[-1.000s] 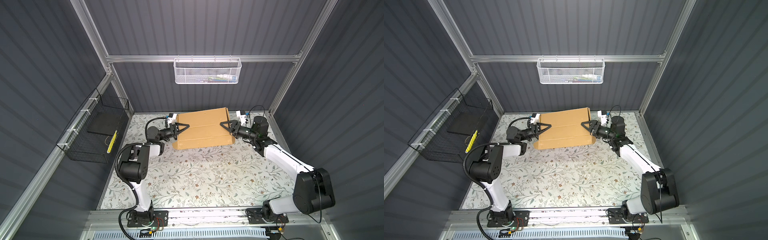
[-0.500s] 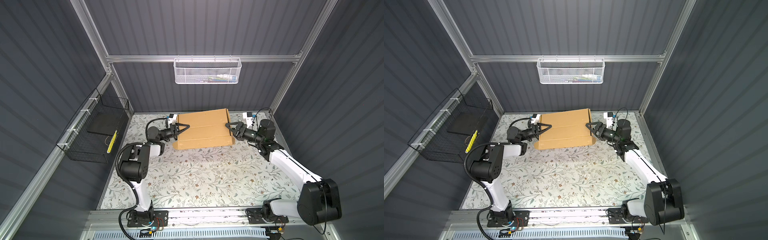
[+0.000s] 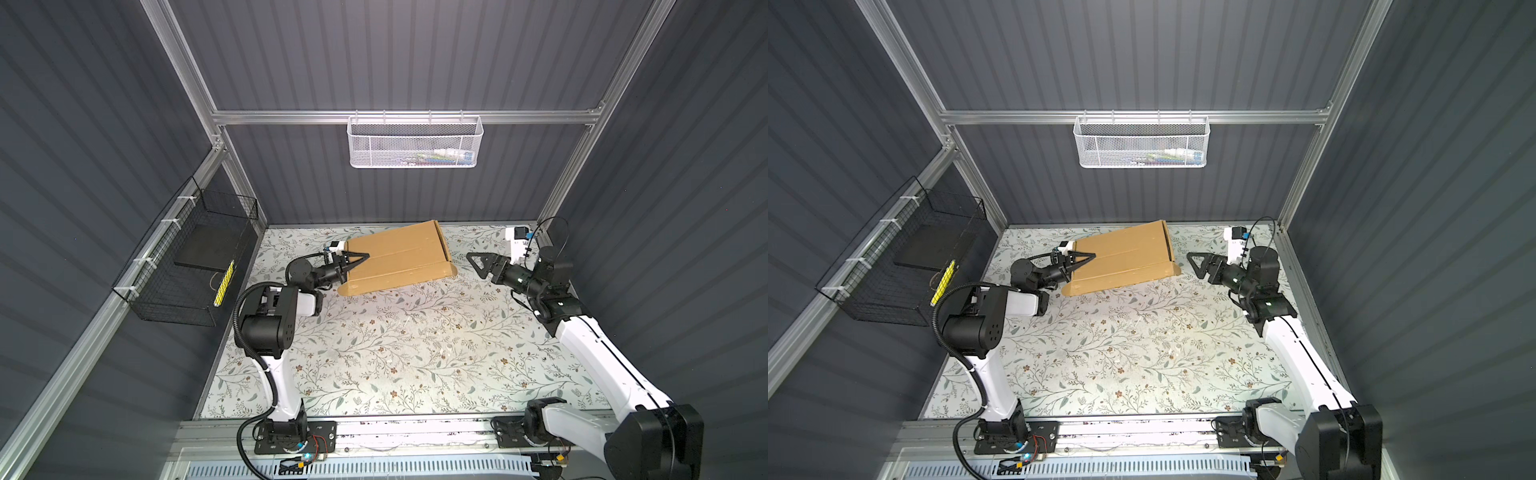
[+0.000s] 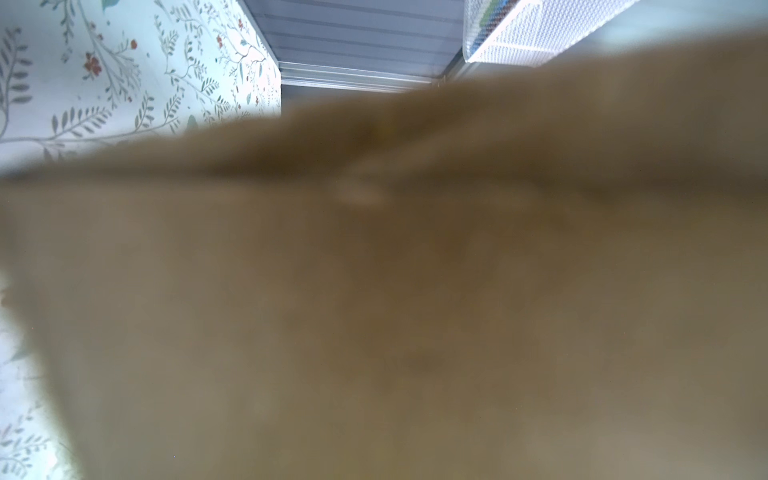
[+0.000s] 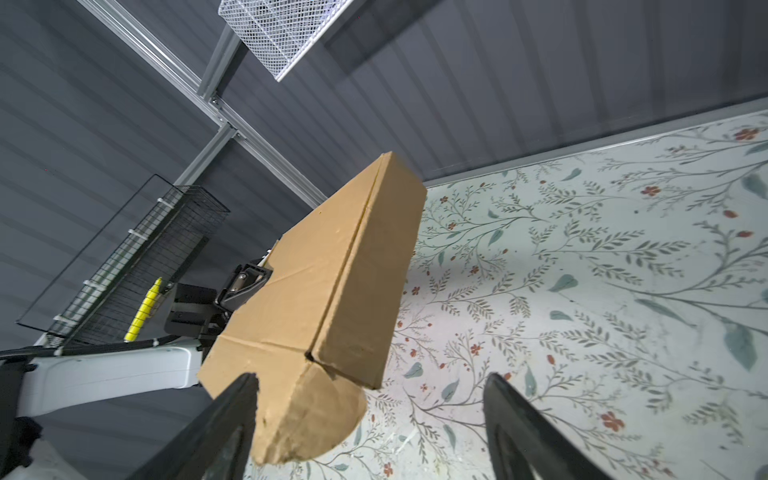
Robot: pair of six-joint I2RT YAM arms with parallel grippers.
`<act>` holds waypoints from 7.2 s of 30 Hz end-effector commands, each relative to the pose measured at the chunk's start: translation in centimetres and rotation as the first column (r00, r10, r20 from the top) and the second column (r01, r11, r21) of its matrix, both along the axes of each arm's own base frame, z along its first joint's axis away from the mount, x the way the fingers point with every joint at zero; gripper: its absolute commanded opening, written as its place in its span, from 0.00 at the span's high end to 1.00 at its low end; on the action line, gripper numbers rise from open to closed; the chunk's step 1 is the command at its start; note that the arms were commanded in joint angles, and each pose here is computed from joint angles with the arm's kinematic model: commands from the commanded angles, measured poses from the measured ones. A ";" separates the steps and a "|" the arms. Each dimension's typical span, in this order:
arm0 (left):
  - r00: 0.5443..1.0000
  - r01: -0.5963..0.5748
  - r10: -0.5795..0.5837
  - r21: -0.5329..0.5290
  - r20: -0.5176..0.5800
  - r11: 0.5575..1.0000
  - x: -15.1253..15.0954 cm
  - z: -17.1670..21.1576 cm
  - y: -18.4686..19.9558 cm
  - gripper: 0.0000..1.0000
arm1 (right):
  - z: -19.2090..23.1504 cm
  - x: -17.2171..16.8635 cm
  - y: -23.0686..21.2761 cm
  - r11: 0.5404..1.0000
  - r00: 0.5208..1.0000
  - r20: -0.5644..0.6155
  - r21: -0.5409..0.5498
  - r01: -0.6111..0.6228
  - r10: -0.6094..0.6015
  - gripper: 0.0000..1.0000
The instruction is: Fold the paper box
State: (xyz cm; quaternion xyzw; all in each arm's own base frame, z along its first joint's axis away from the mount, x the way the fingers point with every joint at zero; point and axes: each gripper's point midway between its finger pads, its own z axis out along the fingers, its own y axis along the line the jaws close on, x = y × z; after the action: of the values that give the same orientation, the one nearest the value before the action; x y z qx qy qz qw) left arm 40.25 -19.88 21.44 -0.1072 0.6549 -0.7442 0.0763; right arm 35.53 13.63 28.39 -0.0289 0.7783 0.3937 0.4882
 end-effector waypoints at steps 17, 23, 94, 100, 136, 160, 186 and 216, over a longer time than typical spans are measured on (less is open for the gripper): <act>0.912 -0.103 0.081 -0.034 -0.402 0.994 -1.3 -3.8 1.1 0.54 | -5.6 0.9 -1.5 0.950 0.983 0.181 -0.309 0.038 0.020 0.15; 0.878 -0.098 0.089 0.006 -0.471 0.995 -1.6 -4.0 1.0 0.55 | -7.9 0.3 -0.6 0.934 0.982 0.170 -0.357 -0.017 0.083 0.17; 0.416 0.290 0.101 0.237 -0.904 0.927 -9.4 -6.0 2.2 0.65 | -12.0 -6.1 6.7 0.716 0.788 0.273 -0.640 -0.279 0.552 0.12; 0.401 0.343 0.083 0.233 -0.912 0.910 -9.5 -6.1 2.3 0.66 | -12.3 -6.1 7.6 0.711 0.765 0.286 -0.637 -0.298 0.577 0.12; 0.402 0.396 0.096 0.268 -0.911 0.879 -10.2 -6.9 2.9 0.68 | -10.1 -11.6 10.0 0.708 0.688 0.311 -0.570 -0.417 0.656 0.11; 0.405 0.411 0.099 0.277 -0.909 0.868 -10.7 -6.8 3.1 0.68 | -12.0 -11.0 13.5 0.703 0.676 0.320 -0.576 -0.417 0.664 0.13; 0.430 0.422 0.093 0.291 -0.898 0.859 -10.4 -6.1 3.2 0.66 | -12.9 -10.8 14.6 0.689 0.684 0.301 -0.601 -0.405 0.664 0.32; 0.418 0.487 0.084 0.301 -0.905 0.820 -10.7 -7.4 3.6 0.49 | -13.3 -11.0 14.4 0.647 0.656 0.293 -0.651 -0.396 0.696 0.38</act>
State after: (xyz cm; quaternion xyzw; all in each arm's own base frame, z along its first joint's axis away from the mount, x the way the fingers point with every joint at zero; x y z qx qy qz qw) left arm 30.26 -16.79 14.59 -0.3823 0.7628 -0.3966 -0.3386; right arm 24.54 27.93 14.98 -0.5078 0.6425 0.2713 0.5056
